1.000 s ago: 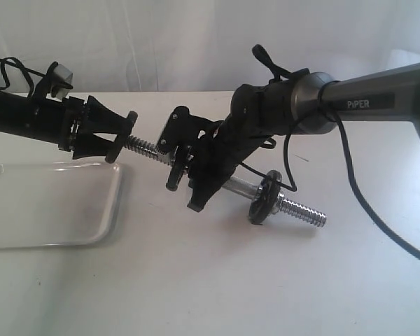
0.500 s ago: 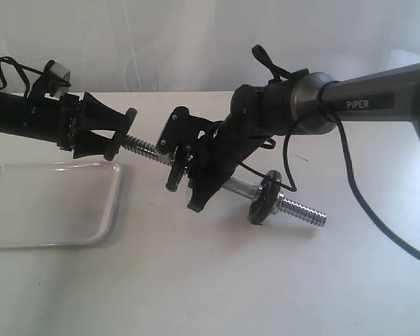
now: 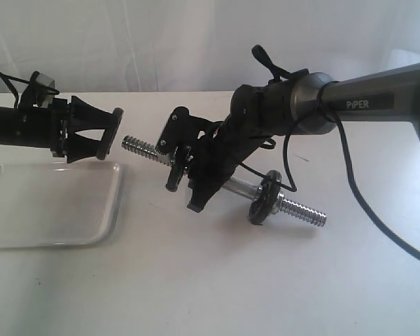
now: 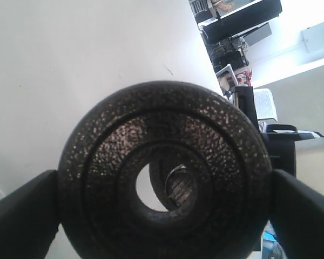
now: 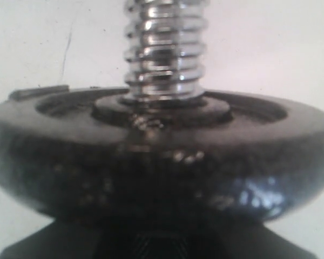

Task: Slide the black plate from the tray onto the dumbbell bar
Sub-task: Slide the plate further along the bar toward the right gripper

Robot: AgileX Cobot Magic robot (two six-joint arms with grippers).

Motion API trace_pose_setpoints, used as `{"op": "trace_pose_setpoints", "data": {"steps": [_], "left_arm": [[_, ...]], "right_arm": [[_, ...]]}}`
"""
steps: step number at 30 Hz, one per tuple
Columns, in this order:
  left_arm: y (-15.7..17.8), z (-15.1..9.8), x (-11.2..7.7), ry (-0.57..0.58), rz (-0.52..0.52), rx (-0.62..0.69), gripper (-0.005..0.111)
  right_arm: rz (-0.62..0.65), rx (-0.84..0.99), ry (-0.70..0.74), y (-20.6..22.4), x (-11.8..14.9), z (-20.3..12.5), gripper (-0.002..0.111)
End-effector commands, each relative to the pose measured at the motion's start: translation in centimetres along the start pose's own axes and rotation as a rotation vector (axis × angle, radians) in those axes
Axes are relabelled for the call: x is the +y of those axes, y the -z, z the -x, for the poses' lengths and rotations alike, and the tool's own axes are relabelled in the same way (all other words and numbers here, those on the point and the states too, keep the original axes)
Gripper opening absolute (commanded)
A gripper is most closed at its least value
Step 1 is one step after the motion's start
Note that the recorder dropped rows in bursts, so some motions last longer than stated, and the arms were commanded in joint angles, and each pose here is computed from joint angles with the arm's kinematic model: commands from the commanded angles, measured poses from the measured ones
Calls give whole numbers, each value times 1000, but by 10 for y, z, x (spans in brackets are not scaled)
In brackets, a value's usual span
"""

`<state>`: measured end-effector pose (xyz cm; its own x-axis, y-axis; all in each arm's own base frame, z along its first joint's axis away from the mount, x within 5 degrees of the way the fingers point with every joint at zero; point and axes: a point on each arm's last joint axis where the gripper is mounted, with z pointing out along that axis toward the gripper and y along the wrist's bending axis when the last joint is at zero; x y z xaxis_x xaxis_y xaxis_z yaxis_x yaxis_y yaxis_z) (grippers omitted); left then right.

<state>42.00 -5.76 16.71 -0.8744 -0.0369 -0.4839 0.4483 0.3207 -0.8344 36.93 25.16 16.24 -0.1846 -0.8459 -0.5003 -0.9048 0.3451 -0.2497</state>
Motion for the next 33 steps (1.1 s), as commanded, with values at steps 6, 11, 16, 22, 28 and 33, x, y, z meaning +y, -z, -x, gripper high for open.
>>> {"op": "trace_pose_setpoints", "data": {"steps": [6,11,16,22,28,33], "left_arm": [[0,6,-19,-14,-125,-29,0],[-8,4,-21,-14,-135,-11,0],[-20,2,-27,-24,-154,7,0],[-29,0,-31,-37,-166,27,0],[-30,-2,-31,-42,-160,47,0],[-29,-3,-30,-45,-154,56,0]], "right_arm": [[-155,-189,-15,62,-20,36,0],[-160,-193,-15,63,-21,36,0],[-163,-201,-26,63,-21,37,0],[-166,-206,-30,63,-21,37,0],[-170,-209,-30,63,-22,37,0],[-182,-218,-30,63,-23,38,0]]}}
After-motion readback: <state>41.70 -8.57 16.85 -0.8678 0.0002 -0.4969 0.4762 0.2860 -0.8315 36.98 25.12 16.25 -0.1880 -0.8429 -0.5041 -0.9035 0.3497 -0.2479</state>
